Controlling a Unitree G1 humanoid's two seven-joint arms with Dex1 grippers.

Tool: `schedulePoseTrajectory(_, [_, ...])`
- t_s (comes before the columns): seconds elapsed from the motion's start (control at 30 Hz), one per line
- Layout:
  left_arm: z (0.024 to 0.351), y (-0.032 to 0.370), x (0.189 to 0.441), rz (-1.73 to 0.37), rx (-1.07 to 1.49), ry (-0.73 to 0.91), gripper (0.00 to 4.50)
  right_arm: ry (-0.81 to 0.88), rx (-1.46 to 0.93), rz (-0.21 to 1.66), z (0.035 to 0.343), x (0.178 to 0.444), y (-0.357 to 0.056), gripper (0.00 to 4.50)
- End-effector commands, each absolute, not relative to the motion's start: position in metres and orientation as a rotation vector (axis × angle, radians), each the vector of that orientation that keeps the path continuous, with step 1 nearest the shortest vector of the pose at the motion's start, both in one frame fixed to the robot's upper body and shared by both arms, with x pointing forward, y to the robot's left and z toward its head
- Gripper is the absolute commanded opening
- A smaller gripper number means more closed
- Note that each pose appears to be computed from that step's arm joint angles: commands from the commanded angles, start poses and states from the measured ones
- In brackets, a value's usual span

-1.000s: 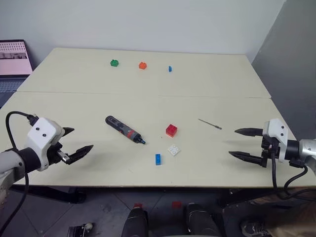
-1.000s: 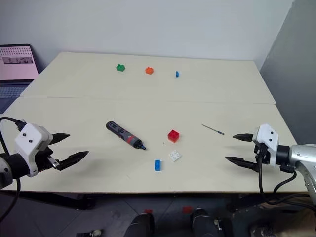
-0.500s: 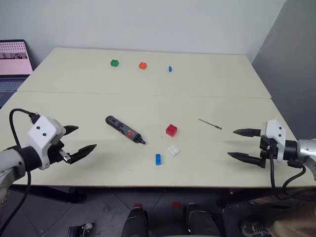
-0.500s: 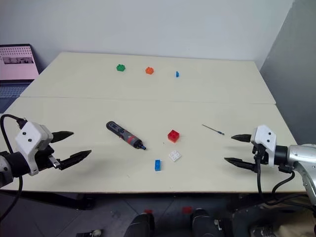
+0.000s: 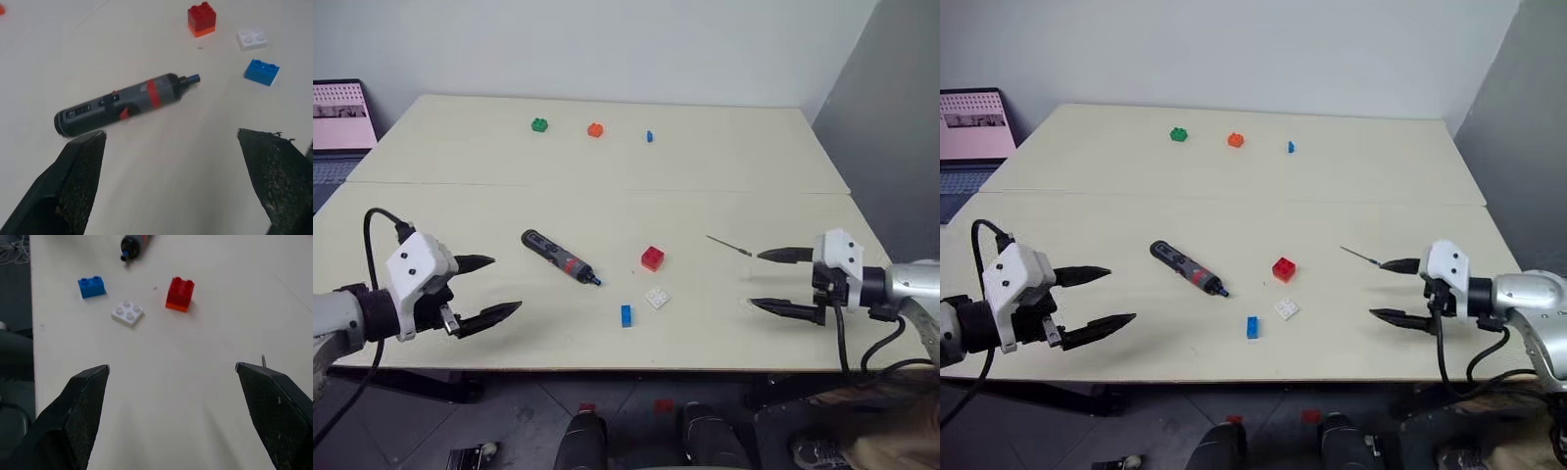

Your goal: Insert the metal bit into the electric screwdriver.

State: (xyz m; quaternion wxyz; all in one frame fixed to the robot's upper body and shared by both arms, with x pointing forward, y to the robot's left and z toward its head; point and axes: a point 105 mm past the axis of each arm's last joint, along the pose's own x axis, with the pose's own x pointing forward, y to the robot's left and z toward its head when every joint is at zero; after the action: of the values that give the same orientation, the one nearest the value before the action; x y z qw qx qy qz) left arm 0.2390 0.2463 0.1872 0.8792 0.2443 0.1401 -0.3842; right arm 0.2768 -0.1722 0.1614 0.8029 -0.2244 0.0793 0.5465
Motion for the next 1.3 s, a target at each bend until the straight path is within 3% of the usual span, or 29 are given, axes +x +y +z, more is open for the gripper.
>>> schedulePoseTrajectory(0.03, [0.195, 0.240, 0.236, -0.846, 0.547, 0.300, 4.49, 0.095, -0.504, 1.175, 0.177, 0.288, -0.142, 4.33])
schedulePoseTrajectory(0.4, [0.195, 0.217, 0.234, -0.942, 0.512, 0.276, 4.49, 0.221, -0.360, 1.052, 0.155, 0.344, -0.054, 4.33])
schedulePoseTrajectory(0.77, [0.192, 0.211, 0.235, -0.961, 0.513, 0.278, 4.49, 0.321, -0.320, 0.941, 0.116, 0.369, -0.035, 4.33])
schedulePoseTrajectory(0.87, [0.191, 0.212, 0.236, -0.959, 0.518, 0.278, 4.50, 0.313, -0.287, 0.943, 0.117, 0.369, -0.032, 3.86])
schedulePoseTrajectory(1.2, [0.189, 0.211, 0.239, -0.959, 0.529, 0.273, 4.50, 0.282, -0.315, 0.976, 0.118, 0.362, -0.026, 1.47])
schedulePoseTrajectory(1.3, [0.189, 0.209, 0.240, -0.963, 0.525, 0.265, 4.50, 0.222, -0.333, 0.974, 0.130, 0.362, -0.029, 1.47])
